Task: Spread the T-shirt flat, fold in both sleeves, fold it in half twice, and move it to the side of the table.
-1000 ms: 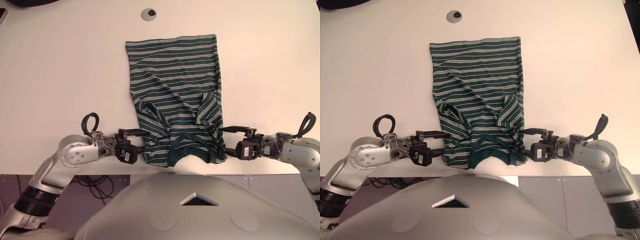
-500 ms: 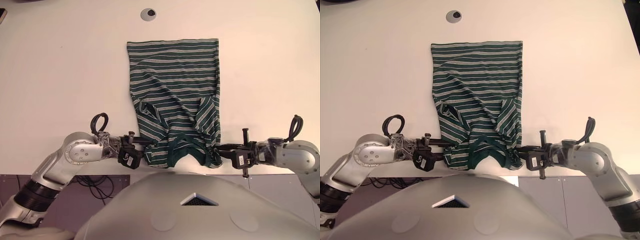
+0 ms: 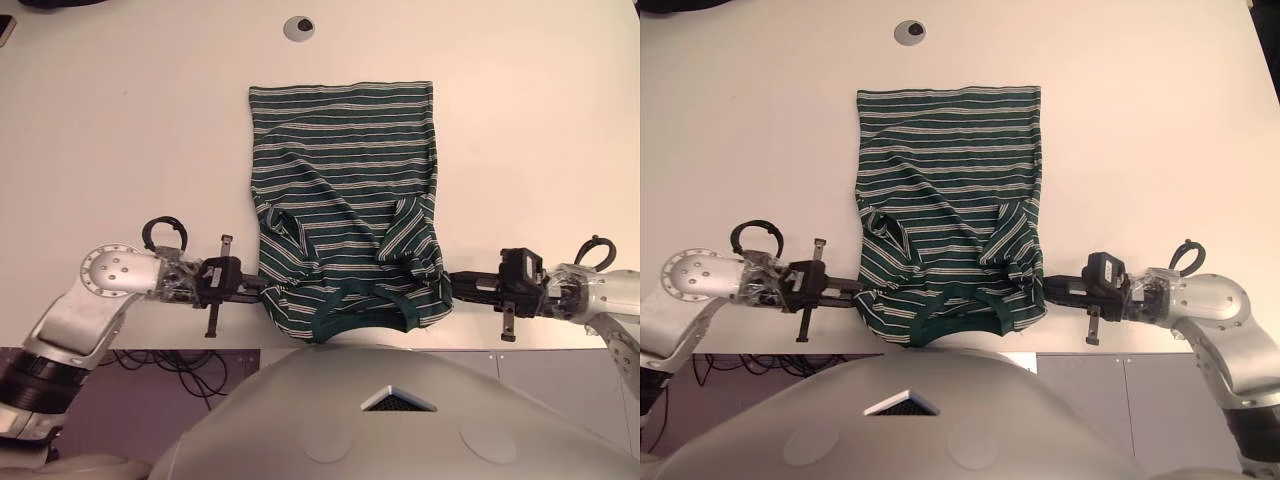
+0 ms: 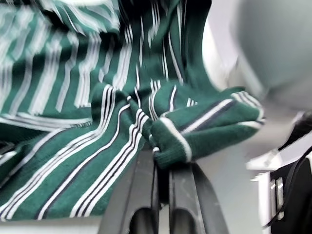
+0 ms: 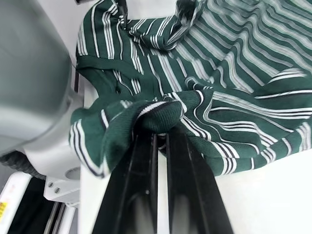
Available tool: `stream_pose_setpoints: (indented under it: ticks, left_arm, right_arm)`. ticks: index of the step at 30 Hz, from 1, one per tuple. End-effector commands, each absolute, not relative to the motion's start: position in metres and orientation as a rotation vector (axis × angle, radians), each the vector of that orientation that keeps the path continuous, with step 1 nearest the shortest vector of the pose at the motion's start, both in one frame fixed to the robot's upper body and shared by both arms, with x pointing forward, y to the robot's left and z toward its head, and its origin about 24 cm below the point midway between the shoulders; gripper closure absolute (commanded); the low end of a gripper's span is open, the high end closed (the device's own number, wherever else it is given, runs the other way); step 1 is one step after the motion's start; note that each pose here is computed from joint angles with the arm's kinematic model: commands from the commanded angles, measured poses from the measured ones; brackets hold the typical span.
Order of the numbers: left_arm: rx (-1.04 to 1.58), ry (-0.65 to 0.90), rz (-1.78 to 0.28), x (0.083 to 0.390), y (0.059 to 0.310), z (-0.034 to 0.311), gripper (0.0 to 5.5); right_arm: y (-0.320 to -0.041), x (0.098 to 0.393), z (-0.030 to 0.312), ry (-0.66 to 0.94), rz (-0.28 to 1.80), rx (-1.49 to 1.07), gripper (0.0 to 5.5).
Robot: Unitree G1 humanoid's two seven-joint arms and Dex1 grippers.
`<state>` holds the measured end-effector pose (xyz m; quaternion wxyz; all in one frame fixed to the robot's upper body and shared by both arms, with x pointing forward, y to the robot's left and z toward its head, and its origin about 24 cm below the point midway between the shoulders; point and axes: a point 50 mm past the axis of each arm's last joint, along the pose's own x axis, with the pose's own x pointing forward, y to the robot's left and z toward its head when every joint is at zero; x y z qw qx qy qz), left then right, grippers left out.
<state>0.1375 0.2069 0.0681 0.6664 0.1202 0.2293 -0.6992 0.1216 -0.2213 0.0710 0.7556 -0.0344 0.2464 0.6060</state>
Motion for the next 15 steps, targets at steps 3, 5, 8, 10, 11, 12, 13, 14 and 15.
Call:
stream_pose_setpoints:
  ticks: [3,5,8,10,11,12,13,14,15]
  left_arm:
    - [0.242,0.601,-1.615,0.109,0.227,0.082,5.5]
    - [0.238,0.58,-1.632,0.1,0.228,0.088,5.5]
    - [0.235,0.538,-1.661,0.088,0.221,0.096,5.5]
    - [0.227,0.515,-1.68,0.084,0.217,0.103,5.5]
    - [0.225,0.511,-1.683,0.083,0.217,0.105,5.5]
    - [0.219,0.504,-1.682,0.083,0.217,0.107,5.5]
    - [0.219,0.491,-1.676,0.084,0.217,0.108,5.5]
    - [0.224,0.468,-1.662,0.087,0.216,0.109,5.5]
    - [0.231,0.435,-1.627,0.093,0.214,0.11,5.5]
  right_arm:
    - [-0.226,0.091,0.072,0.662,1.458,-0.122,5.49]
    - [-0.224,0.084,0.078,0.651,1.51,-0.123,5.49]
    - [-0.219,0.08,0.081,0.64,1.55,-0.12,5.49]
    - [-0.215,0.077,0.086,0.618,1.571,-0.102,5.49]
    - [-0.213,0.076,0.088,0.604,1.585,-0.089,5.49]
    - [-0.211,0.076,0.092,0.58,1.591,-0.065,5.49]
    - [-0.209,0.078,0.096,0.547,1.587,-0.044,5.49]
    - [-0.207,0.083,0.098,0.512,1.562,-0.029,5.49]
    - [-0.206,0.093,0.1,0.458,1.505,-0.018,5.49]
